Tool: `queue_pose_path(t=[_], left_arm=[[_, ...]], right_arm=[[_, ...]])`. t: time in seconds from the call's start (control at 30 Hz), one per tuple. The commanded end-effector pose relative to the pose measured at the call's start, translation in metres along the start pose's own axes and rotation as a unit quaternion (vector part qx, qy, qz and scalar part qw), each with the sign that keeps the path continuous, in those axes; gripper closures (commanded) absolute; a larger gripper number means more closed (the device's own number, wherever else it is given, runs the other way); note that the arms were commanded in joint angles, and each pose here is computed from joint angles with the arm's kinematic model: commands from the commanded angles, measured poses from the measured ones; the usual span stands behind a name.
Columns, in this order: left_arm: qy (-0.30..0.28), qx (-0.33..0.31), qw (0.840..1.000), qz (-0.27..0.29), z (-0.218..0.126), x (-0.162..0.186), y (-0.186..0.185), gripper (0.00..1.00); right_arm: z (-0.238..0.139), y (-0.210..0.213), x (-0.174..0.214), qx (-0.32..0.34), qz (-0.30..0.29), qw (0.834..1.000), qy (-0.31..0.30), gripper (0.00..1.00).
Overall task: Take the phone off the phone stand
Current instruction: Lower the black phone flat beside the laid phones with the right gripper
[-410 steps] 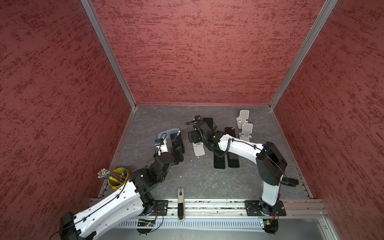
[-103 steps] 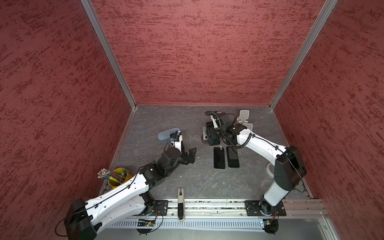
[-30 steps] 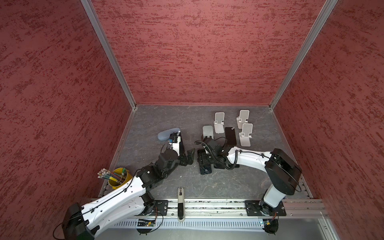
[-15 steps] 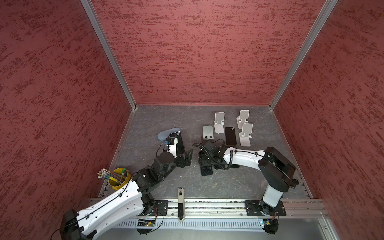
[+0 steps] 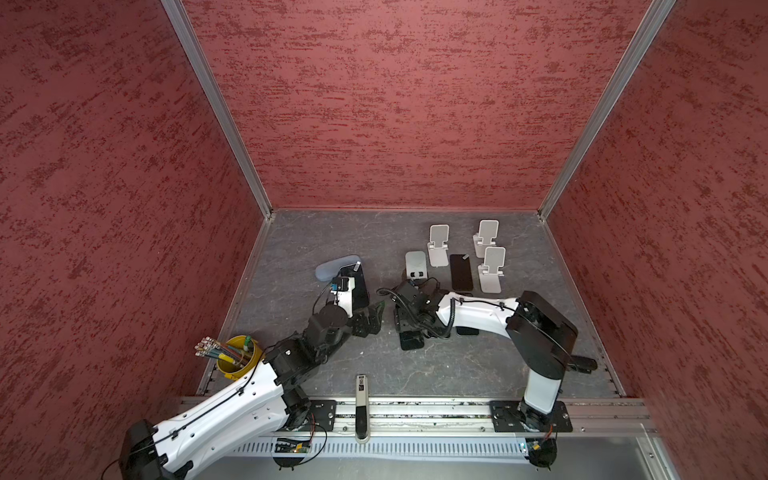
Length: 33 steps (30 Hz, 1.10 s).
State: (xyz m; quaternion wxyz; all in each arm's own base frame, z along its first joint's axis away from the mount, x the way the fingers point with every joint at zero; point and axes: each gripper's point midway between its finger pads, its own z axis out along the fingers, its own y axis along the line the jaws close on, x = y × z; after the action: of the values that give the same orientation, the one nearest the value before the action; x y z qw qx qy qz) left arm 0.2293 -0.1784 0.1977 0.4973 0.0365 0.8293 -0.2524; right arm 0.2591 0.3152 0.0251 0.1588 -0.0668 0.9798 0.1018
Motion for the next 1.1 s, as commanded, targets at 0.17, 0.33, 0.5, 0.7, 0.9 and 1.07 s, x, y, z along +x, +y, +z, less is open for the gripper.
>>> queue_pose_path(t=[0.17, 0.33, 0.5, 0.7, 0.9, 1.07], left_arm=[[-0.01, -0.004, 1.0, 0.001, -0.009, 0.001, 0.008, 0.0], [-0.018, 0.001, 1.0, -0.009, -0.013, 0.002, 0.01, 0.0], [-0.019, 0.005, 1.0, -0.009, -0.016, 0.002, 0.01, 0.01], [-0.016, 0.006, 1.0, -0.006, -0.017, 0.003, 0.01, 0.0], [-0.015, 0.008, 1.0, -0.005, -0.018, 0.002, 0.009, 0.0], [-0.019, 0.011, 1.0, -0.008, -0.021, 0.0, 0.008, 0.0]], right_arm=[[0.001, -0.007, -0.004, 0.043, 0.006, 0.999, -0.002, 0.33], [0.001, -0.008, -0.003, 0.051, 0.009, 0.999, 0.002, 0.33], [0.001, -0.01, -0.004, 0.059, 0.015, 0.998, -0.001, 0.32], [0.004, -0.007, -0.008, 0.058, 0.024, 0.998, -0.006, 0.3], [0.009, -0.004, -0.012, 0.058, 0.036, 0.998, -0.011, 0.29], [0.012, -0.004, -0.019, 0.049, 0.05, 0.997, -0.024, 0.28]])
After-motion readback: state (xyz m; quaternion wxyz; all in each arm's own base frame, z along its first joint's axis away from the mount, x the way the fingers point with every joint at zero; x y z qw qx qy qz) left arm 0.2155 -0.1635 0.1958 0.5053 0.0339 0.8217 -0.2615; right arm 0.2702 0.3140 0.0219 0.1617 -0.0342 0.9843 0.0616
